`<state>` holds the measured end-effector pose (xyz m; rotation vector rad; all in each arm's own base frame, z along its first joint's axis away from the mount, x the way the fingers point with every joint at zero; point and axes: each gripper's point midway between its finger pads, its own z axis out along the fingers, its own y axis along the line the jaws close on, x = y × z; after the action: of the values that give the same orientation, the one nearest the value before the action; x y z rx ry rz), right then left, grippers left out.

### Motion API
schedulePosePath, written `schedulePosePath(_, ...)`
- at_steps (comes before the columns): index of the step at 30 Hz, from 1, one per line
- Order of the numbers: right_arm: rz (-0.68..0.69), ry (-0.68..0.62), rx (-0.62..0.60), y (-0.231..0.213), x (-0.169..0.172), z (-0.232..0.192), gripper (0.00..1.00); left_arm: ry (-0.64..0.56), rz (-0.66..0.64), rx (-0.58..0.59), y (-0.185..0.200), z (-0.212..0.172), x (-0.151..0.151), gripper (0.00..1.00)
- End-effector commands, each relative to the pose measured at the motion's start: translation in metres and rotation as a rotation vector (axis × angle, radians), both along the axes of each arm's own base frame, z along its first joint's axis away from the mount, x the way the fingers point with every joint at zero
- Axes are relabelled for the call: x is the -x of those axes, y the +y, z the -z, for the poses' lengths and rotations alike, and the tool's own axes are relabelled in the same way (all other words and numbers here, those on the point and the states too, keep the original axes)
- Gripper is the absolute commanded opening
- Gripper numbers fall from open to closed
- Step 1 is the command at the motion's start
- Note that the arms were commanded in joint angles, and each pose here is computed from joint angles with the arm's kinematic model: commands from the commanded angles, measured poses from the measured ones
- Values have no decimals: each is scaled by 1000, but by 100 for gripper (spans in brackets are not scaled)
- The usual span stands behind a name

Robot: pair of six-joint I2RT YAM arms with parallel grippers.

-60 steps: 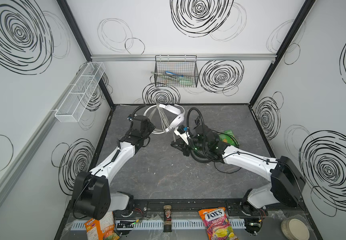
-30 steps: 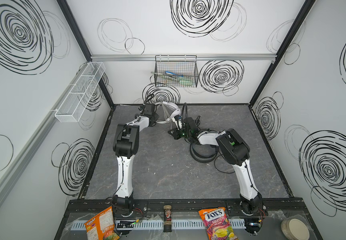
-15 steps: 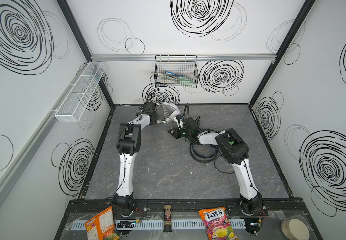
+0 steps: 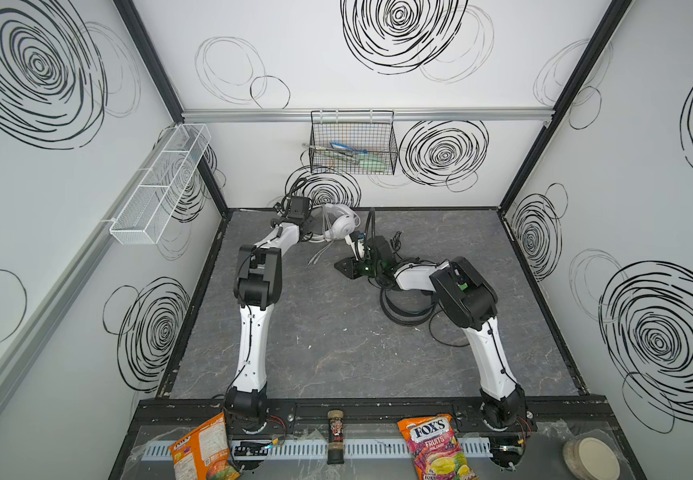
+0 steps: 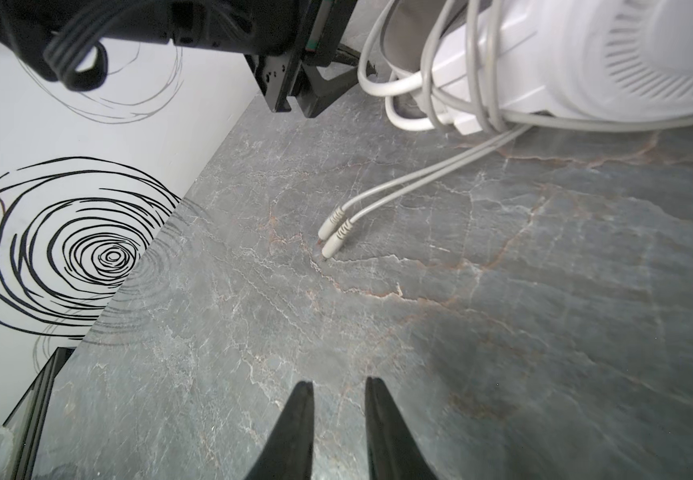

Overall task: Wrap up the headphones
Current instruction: 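Set the wrapped white headset down near the back wall and open both grippers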

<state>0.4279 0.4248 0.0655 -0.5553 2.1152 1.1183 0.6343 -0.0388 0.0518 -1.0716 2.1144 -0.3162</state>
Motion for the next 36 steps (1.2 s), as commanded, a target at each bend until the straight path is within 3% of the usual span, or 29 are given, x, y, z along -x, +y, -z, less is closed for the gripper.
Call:
schedulePosePath(1,6,-48,-7,2,-5,-28,26,-23,-30,-9,11,-14,3,83)
schedulePosePath(5,-8,-87,-5,6,-2,-45,26,-30,-15,-11,13,-17,15,98)
schedulePosePath(11,-37,-161,1,16,10,-80,27,-93,31,-42,28,-47,27,96)
schedulePosePath(16,-38,-215,24,15,15,-117,38,-164,80,-60,44,-82,45,97)
schedulePosePath(22,-5,-217,95,-13,29,-145,47,-200,117,-93,57,-115,104,98)
schedulePosePath(26,-27,-197,51,-45,55,-163,75,-219,192,-108,37,-131,155,98)
schedulePosePath(31,52,-199,169,-103,73,-164,78,-215,319,-154,-12,-144,225,95)
schedulePosePath(36,280,-139,303,-190,65,-151,80,-210,460,-51,-74,-135,284,99)
